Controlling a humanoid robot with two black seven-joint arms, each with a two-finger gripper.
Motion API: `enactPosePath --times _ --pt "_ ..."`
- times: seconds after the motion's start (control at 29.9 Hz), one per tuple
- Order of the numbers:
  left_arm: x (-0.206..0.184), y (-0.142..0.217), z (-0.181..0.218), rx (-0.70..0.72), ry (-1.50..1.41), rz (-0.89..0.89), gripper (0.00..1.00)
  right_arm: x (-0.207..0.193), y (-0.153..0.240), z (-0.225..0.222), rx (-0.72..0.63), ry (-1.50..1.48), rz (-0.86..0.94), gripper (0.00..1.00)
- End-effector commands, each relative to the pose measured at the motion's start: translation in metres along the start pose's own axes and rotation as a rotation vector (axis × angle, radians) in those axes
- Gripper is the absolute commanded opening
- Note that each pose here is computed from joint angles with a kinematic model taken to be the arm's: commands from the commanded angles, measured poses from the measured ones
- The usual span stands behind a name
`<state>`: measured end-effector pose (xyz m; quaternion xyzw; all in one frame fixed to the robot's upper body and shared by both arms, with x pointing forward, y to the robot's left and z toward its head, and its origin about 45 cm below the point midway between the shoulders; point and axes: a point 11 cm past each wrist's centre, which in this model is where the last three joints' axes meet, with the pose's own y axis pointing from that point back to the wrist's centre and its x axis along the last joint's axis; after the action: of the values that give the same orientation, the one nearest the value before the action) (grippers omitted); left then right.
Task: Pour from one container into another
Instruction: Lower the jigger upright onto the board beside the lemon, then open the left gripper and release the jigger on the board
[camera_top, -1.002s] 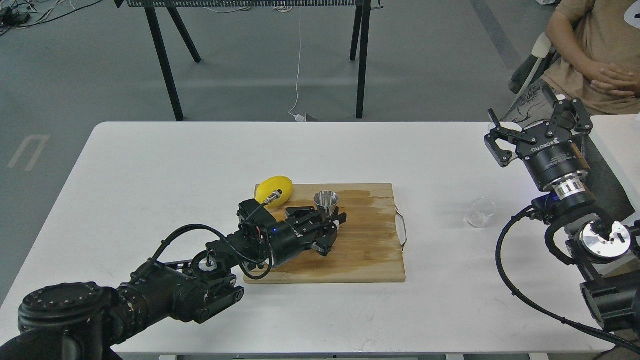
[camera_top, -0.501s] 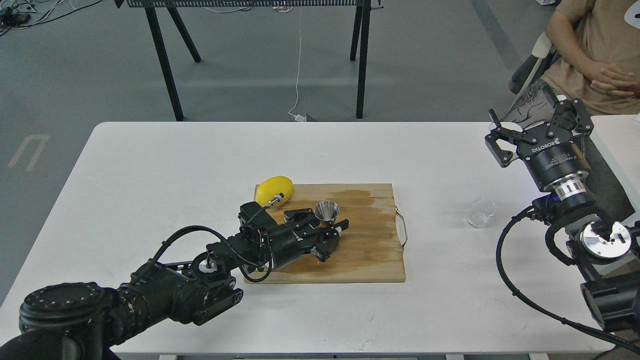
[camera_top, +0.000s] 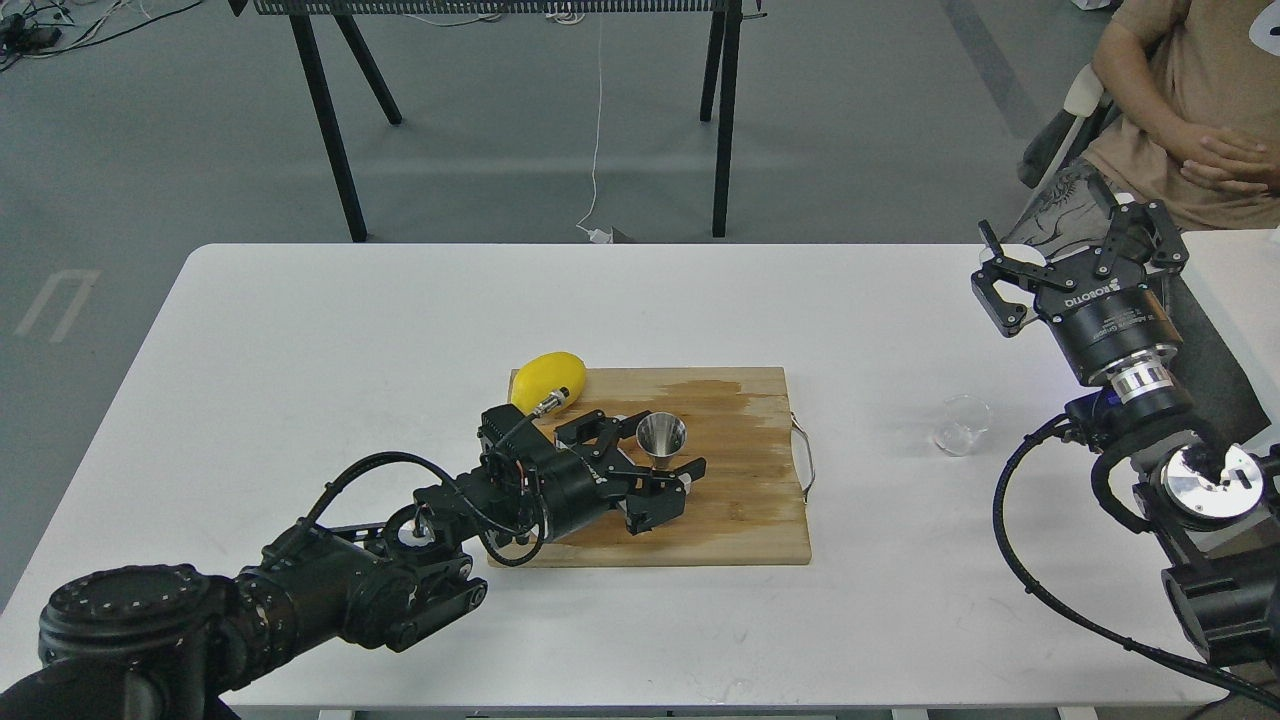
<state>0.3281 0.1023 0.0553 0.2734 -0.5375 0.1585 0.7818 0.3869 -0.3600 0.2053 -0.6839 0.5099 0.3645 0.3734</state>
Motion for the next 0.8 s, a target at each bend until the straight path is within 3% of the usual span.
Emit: enactPosePath --times 0.0,0.77 --pt "-0.006 0.002 0.001 0.002 0.010 -0.007 0.95 0.001 0.000 0.000 0.000 0.000 0.002 0.99" --pt "-0.017 0.006 0.010 -0.005 0.040 -0.016 0.95 0.003 0.002 0.001 -0.001 -0.001 0.008 0.99"
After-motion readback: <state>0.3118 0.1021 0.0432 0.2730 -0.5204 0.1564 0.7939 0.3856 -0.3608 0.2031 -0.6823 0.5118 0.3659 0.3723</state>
